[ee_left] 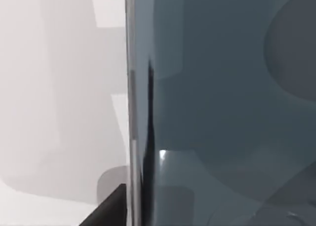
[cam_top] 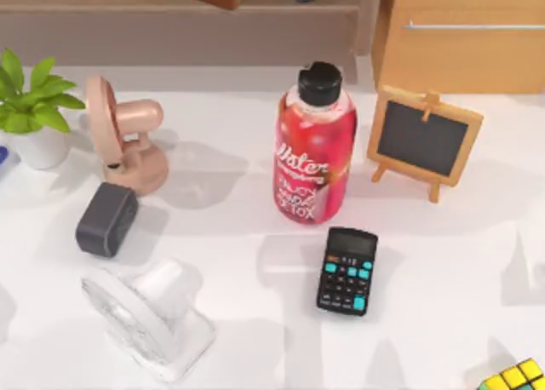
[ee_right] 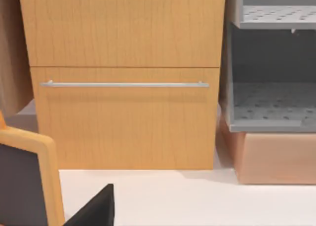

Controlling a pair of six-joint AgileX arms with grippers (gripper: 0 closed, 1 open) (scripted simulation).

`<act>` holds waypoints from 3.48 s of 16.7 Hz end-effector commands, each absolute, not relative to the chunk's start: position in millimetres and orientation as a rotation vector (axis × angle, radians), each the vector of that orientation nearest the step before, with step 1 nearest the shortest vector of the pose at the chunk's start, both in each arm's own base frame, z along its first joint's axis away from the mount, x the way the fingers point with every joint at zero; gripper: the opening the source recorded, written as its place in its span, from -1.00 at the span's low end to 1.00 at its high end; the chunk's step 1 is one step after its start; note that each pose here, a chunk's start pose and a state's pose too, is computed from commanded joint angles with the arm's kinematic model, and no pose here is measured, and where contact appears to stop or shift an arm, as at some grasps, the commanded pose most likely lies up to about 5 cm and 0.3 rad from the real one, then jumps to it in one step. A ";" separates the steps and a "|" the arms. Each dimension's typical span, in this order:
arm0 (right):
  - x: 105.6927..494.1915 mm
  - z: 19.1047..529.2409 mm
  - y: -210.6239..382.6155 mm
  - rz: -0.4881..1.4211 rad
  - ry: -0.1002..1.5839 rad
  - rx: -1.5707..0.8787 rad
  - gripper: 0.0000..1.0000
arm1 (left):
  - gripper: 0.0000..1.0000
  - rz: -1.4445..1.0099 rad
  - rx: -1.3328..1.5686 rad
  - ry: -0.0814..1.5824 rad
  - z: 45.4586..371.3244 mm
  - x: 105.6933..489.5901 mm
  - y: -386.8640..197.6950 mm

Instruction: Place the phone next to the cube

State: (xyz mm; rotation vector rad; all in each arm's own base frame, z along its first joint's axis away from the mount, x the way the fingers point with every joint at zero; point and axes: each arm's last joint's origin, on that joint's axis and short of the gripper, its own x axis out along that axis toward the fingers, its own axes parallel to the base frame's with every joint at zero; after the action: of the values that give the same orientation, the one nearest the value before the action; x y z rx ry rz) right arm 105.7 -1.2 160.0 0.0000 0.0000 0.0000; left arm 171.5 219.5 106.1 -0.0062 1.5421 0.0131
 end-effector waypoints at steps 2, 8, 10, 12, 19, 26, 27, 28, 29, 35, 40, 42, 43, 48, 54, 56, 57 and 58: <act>105.7 160.0 -1.2 0.000 0.000 0.000 1.00 | 0.10 0.013 -0.006 1.542 106.1 171.5 219.5; 105.7 160.0 -1.2 0.000 0.000 0.000 1.00 | -0.81 0.013 -0.006 1.542 106.1 171.5 219.5; 105.7 160.0 -1.2 0.000 0.000 0.000 1.00 | -1.00 0.013 -0.006 1.542 106.1 171.5 219.5; 105.7 160.0 -1.2 0.000 0.000 0.000 1.00 | -1.00 0.013 -0.006 1.542 106.1 171.5 219.5; 105.7 160.0 -1.2 0.000 0.000 0.000 1.00 | -1.00 0.015 -0.012 1.530 114.9 171.6 218.5; 105.7 160.0 -1.2 0.000 0.000 0.000 1.00 | -1.00 0.014 -0.013 1.531 133.6 171.4 218.3; 105.7 160.0 -1.2 0.000 0.000 0.000 1.00 | -1.00 0.014 -0.013 1.531 133.6 171.4 218.3; 105.7 160.0 -1.2 0.000 0.000 0.000 1.00 | -1.00 0.010 -0.015 1.534 131.9 171.2 218.1; 105.7 160.0 -1.2 0.000 0.000 0.000 1.00 | -1.00 0.010 -0.015 1.534 131.9 171.2 218.1; 105.7 160.0 -1.2 0.000 0.000 0.000 1.00 | -1.00 0.177 0.099 1.396 194.6 199.0 213.9; 105.7 160.0 -1.2 0.000 0.000 0.000 1.00 | -1.00 0.259 0.120 1.217 258.1 242.9 168.0; 105.7 160.0 -1.2 0.000 0.000 0.000 1.00 | -1.00 0.233 0.090 1.160 274.2 263.4 136.0; 105.7 160.0 -1.2 0.000 0.000 0.000 1.00 | -1.00 0.209 0.070 1.140 280.2 273.3 117.2; 105.7 160.0 -1.2 0.000 0.000 0.000 1.00 | -1.00 0.011 -0.052 1.156 288.0 308.5 -4.8; 105.7 160.0 -1.2 0.000 0.000 0.000 1.00 | -1.00 -0.174 -0.129 1.362 267.2 285.3 -176.6; 105.7 160.0 -1.2 0.000 0.000 0.000 1.00 | -1.00 -0.179 -0.116 1.443 252.3 261.8 -226.3; 105.7 160.0 -1.2 0.000 0.000 0.000 1.00 | -1.00 -0.171 -0.102 1.479 243.5 248.2 -248.5; 105.7 160.0 -1.2 0.000 0.000 0.000 1.00 | -1.00 -0.157 -0.085 1.510 234.2 233.9 -268.8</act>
State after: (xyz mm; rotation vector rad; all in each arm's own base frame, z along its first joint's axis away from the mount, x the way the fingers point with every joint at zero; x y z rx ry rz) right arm 105.7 -1.2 160.0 0.0000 0.0000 0.0000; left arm 233.9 -268.8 234.2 -0.0850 1.5103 -0.1571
